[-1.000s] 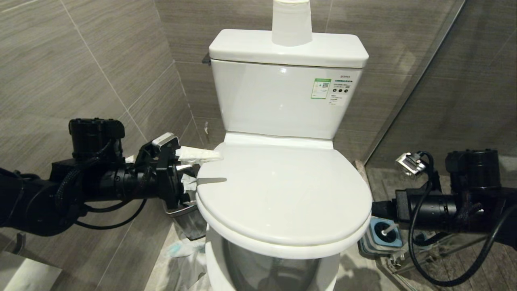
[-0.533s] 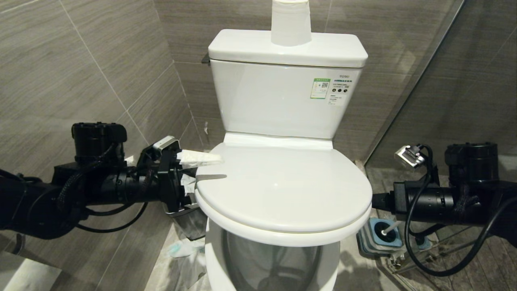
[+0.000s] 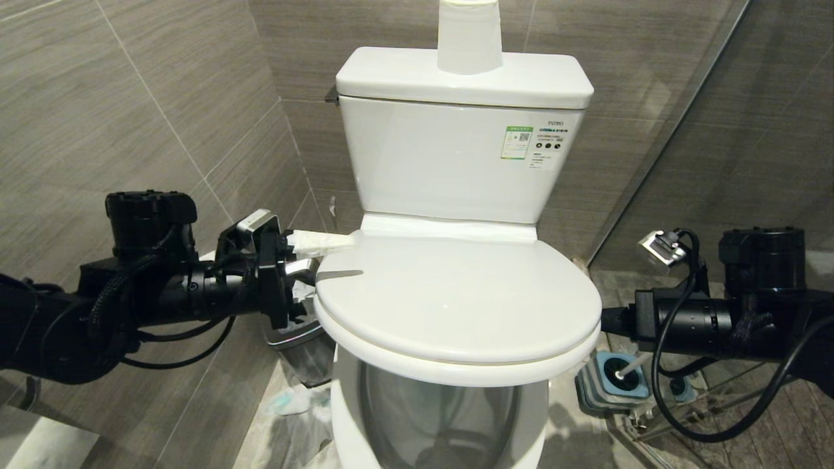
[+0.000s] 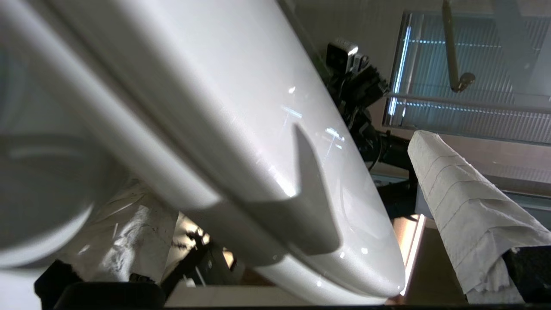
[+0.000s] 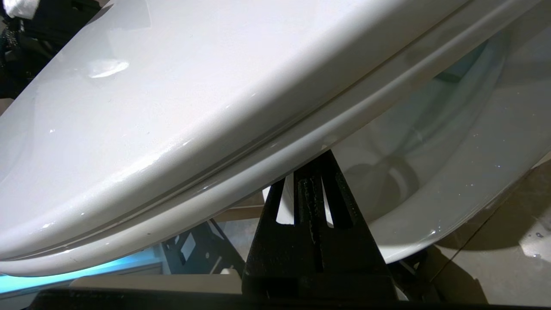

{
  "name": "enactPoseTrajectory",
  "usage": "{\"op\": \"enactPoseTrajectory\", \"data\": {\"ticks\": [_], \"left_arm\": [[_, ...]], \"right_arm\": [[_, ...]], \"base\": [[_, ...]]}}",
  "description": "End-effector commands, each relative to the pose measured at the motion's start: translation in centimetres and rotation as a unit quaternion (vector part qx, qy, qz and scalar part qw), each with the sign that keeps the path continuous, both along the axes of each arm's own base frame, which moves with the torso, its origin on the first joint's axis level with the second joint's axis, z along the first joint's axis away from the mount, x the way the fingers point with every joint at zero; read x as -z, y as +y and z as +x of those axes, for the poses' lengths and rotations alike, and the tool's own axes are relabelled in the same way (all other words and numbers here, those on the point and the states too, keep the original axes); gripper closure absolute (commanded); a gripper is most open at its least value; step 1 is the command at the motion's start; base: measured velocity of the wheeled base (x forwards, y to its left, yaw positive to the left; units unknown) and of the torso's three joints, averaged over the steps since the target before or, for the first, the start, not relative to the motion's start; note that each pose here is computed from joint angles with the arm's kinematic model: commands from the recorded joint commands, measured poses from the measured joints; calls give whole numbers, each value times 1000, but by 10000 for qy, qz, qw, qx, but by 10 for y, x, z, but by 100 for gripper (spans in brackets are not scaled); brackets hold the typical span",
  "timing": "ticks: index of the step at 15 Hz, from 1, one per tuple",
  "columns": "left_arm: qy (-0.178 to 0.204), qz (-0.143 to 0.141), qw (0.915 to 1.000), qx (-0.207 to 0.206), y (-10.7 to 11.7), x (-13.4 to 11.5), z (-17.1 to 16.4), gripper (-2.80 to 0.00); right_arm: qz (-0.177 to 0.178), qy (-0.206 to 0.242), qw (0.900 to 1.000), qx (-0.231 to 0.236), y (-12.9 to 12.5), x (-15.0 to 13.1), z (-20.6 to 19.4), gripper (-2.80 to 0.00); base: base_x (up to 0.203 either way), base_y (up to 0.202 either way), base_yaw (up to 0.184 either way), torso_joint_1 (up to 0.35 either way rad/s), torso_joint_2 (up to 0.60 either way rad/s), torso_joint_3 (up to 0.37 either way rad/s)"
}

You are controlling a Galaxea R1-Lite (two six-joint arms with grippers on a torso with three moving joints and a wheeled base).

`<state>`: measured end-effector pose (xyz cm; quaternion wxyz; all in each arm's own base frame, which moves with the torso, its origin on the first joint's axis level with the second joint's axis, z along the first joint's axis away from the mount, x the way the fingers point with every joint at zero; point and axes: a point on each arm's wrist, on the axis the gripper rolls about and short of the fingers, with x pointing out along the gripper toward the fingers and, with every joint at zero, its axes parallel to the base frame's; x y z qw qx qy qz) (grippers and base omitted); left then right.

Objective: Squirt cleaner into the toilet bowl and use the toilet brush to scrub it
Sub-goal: Use the right hand to fully open the toilet lid

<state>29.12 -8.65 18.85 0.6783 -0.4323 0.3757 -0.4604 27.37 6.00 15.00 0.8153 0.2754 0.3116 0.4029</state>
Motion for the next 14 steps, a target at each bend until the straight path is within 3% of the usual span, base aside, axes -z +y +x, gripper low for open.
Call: {"op": "enactPoseTrajectory", "data": {"ticks": [1,7,14], "left_arm": [[-120,-59,9998,-116,0,-4,1,-280],[282,-309,9989,-189,3,-17,-10,-280],[669,-215,9974,-186,6,-6,-33,-280]], "right_arm": [[22,-21,10000,-21,0,-1,-1,0],[24,-32,10000,-21,0,-2,0,0],[22,-19,10000,-21,0,-1,2,0]], "base": [[0,0,0,0,0,0],[0,0,0,0,0,0],[0,0,0,0,0,0]]}}
